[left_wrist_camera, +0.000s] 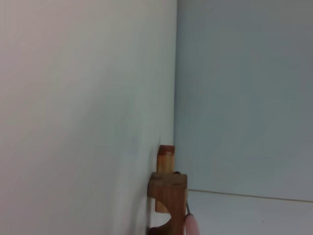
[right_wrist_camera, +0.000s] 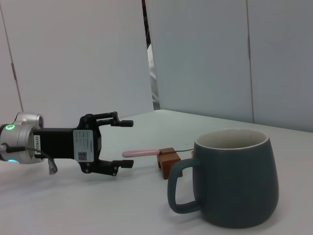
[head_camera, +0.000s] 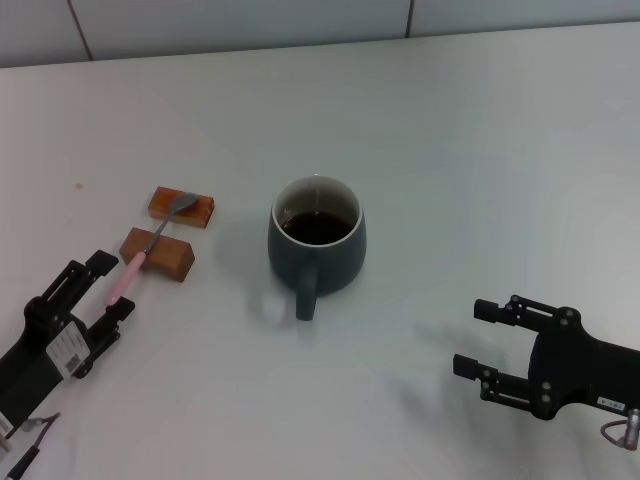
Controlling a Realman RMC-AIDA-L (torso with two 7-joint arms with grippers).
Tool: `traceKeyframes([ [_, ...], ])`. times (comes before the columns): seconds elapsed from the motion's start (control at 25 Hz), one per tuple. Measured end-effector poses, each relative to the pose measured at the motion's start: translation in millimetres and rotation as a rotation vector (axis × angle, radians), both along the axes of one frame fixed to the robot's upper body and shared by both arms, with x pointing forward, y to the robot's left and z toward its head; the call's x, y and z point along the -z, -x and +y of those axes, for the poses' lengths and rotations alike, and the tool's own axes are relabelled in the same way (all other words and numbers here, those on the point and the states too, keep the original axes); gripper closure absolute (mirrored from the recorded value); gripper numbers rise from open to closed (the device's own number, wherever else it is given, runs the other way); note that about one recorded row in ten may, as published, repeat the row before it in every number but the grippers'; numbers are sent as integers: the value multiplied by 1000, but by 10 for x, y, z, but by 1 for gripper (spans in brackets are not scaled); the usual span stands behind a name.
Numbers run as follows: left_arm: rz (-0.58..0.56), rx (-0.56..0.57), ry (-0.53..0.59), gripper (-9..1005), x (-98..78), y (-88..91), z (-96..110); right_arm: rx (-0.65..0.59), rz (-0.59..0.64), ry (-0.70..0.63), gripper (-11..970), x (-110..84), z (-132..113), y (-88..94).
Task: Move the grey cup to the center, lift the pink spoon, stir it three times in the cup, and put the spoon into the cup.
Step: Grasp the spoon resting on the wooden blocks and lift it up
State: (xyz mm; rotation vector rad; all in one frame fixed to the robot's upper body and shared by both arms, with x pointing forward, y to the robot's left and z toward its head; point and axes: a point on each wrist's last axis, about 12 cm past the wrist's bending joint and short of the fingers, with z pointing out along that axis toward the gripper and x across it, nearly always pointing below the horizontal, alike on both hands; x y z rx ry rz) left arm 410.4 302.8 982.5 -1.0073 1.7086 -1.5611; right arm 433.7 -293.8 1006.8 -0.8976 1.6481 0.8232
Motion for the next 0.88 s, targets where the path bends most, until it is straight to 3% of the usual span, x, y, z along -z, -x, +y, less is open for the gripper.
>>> traceKeyframes([
  [0.88,21,-9,8,221,5,-191,-99,1,8,5,249,-39,-21,-73],
])
